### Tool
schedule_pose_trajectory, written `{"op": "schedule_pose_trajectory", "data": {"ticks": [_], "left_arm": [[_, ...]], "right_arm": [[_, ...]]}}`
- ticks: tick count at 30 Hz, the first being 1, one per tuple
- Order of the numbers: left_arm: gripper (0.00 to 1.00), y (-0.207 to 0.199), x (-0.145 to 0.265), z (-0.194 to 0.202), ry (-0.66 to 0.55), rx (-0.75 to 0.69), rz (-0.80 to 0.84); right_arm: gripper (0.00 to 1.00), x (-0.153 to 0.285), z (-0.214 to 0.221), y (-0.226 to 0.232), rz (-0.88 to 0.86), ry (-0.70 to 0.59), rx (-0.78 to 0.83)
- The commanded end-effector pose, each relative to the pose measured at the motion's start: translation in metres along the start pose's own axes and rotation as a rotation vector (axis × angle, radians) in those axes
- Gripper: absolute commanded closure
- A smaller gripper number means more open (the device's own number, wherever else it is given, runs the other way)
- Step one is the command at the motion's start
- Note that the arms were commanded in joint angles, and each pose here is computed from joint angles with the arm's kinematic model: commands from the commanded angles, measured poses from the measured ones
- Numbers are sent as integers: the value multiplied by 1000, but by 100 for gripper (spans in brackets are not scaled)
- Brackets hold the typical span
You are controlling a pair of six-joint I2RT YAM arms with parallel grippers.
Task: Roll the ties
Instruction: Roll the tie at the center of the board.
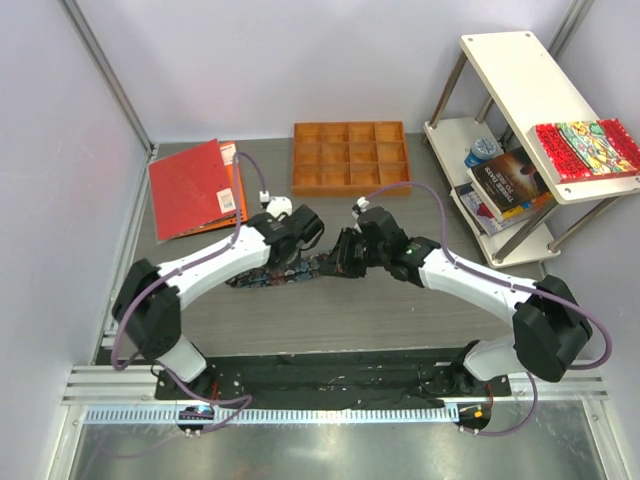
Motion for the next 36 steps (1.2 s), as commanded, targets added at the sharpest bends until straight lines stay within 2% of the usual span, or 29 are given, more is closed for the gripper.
{"op": "schedule_pose_trajectory", "data": {"ticks": [1, 5, 11, 15, 16, 18, 22, 26, 36], "left_arm": [[23, 13, 31, -18, -3, 64, 122], [22, 46, 37, -22, 34, 179, 189], [19, 104, 32, -29, 76, 389, 254], [19, 118, 31, -25, 107, 426, 282], [19, 121, 29, -22, 114, 421, 280], [19, 126, 28, -23, 117, 448, 277], [19, 128, 29, -25, 109, 468, 291], [19, 129, 28, -26, 108, 478, 292], [20, 120, 21, -23, 150, 505, 337]], "right_arm": [[79, 0, -35, 29, -42, -63, 36], [80, -27, -46, 43, -53, -33, 47], [81, -77, -57, 98, -141, 24, 94], [83, -114, -65, 135, -225, 52, 93], [83, -134, -58, 129, -211, 81, 79], [83, -143, -57, 151, -253, 87, 94], [84, -168, -44, 155, -254, 124, 78], [85, -187, -33, 139, -222, 148, 66], [87, -189, -14, 80, -123, 170, 43]]}}
Point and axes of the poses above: each gripper's point midway between its finger pads, its own x axis back along the fingers, its own y axis along the line the jaws close on, z = x × y, the point moved 1 cm from there along x, back along the fingers, and after that the axes turned 13 degrees about x, right-handed, at the moved point
